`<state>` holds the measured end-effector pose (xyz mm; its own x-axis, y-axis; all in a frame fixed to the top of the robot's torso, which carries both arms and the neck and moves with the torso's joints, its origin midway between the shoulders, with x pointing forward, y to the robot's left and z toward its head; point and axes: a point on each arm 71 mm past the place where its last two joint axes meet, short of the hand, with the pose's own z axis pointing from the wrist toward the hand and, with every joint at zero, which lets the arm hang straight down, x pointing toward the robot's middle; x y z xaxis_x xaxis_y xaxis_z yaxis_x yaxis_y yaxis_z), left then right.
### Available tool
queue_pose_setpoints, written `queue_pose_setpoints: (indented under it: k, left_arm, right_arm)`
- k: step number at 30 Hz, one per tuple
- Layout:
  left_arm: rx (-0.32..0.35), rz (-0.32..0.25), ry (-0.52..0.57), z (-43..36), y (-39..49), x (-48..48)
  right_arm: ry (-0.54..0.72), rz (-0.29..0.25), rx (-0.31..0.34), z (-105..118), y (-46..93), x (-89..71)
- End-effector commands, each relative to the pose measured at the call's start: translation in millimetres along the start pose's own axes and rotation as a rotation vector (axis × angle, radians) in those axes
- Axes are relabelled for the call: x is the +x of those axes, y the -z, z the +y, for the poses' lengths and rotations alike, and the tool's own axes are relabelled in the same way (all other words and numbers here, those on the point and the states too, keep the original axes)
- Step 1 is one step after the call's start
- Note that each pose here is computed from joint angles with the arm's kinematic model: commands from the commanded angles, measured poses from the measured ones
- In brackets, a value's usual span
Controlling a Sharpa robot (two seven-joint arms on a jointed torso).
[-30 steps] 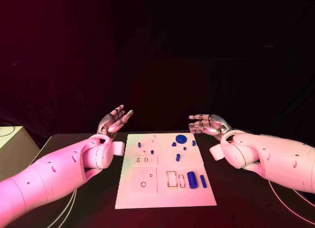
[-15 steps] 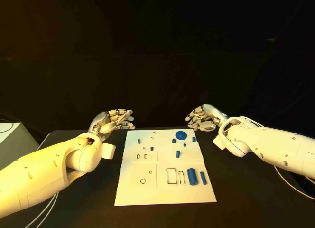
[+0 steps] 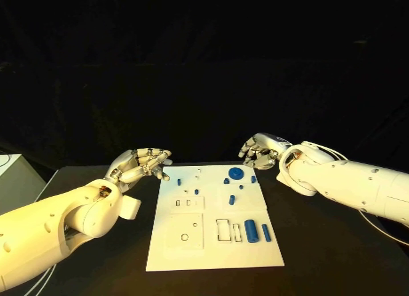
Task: Assemble the parts on the task board
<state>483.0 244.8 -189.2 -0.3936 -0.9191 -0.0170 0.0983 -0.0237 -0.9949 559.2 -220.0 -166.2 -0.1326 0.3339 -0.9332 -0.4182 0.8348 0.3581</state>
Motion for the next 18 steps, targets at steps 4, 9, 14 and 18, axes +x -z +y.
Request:
queue_pose_setpoints:
  k: [4,9,14,18]
  left_arm:
    - [0.016,0.082,0.002,-6.2,1.1,11.2]
    - [0.022,0.100,-0.003,-8.5,1.6,14.6]
    - [0.024,0.104,-0.008,-10.0,2.5,14.8]
    - [0.024,0.105,-0.010,-10.6,3.2,14.4]
  right_arm:
    - [0.080,0.082,0.043,6.2,-1.5,2.8]
    - [0.076,0.081,0.039,10.8,-2.2,2.9]
    - [0.076,0.053,0.031,14.0,-1.9,1.7]
    - [0.079,0.032,0.022,17.4,-0.7,1.2]
